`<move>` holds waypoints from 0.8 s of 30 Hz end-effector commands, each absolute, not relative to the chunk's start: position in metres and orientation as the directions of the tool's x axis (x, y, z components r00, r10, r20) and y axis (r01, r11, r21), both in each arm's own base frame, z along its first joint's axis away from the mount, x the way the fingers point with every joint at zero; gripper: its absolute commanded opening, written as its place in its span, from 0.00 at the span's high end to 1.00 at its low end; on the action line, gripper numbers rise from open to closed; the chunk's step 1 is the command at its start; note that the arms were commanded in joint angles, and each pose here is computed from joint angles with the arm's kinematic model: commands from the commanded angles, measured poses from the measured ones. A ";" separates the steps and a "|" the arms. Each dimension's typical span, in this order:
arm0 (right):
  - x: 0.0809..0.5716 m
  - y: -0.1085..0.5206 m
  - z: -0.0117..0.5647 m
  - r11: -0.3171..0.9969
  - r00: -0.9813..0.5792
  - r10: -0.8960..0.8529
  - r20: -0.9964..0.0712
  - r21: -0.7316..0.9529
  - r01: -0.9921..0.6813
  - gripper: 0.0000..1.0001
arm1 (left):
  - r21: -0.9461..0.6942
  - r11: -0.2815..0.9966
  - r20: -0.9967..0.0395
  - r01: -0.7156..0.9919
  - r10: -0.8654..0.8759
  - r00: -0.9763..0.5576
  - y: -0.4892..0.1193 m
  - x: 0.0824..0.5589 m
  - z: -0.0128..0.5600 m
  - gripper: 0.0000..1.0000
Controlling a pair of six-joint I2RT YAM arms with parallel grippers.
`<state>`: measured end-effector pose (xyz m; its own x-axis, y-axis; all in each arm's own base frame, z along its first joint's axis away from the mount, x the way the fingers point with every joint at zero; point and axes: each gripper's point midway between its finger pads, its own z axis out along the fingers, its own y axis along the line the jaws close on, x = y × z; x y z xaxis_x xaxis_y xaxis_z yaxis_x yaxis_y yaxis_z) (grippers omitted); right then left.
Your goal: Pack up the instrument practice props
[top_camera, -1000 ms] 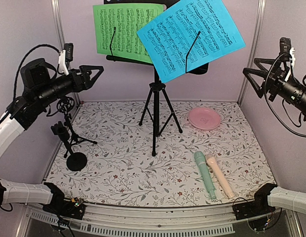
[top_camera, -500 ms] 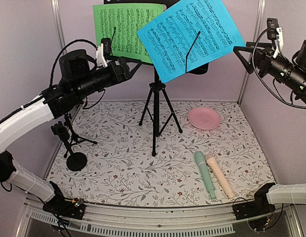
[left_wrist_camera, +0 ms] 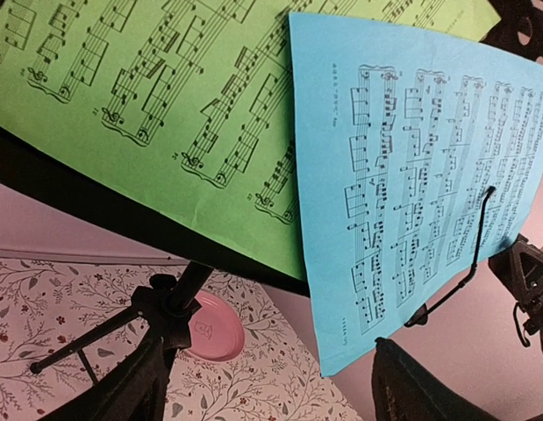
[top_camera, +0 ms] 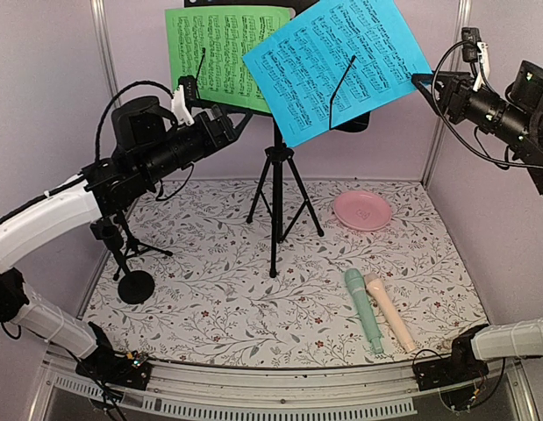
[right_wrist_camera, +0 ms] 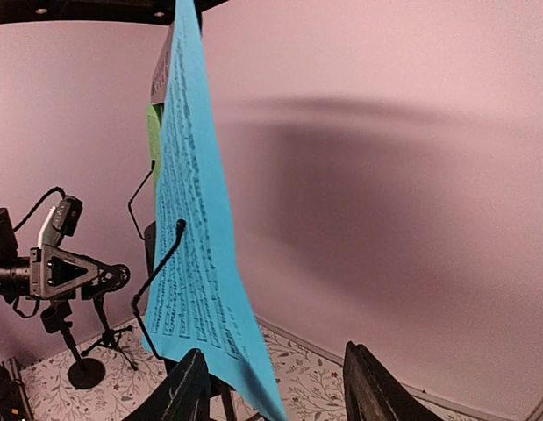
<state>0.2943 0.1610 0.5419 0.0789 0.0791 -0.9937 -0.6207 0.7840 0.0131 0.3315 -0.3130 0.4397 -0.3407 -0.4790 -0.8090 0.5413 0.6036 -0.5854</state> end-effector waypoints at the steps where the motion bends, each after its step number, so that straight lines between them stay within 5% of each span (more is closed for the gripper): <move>1: 0.264 0.180 0.562 0.659 0.157 0.117 -0.981 -0.041 -0.751 0.47 | -0.591 0.590 -0.804 0.551 -0.490 -0.337 -0.316 0.328 0.440 0.19; 21: 0.284 0.182 0.557 0.680 0.152 0.137 -0.979 -0.019 -0.733 1.00 | -0.573 0.597 -0.816 0.562 -0.480 -0.322 -0.319 0.330 0.435 0.19; 24: 0.283 0.181 0.561 0.681 0.164 0.137 -0.977 -0.027 -0.732 1.00 | -0.570 0.601 -0.818 0.560 -0.480 -0.317 -0.318 0.330 0.435 0.19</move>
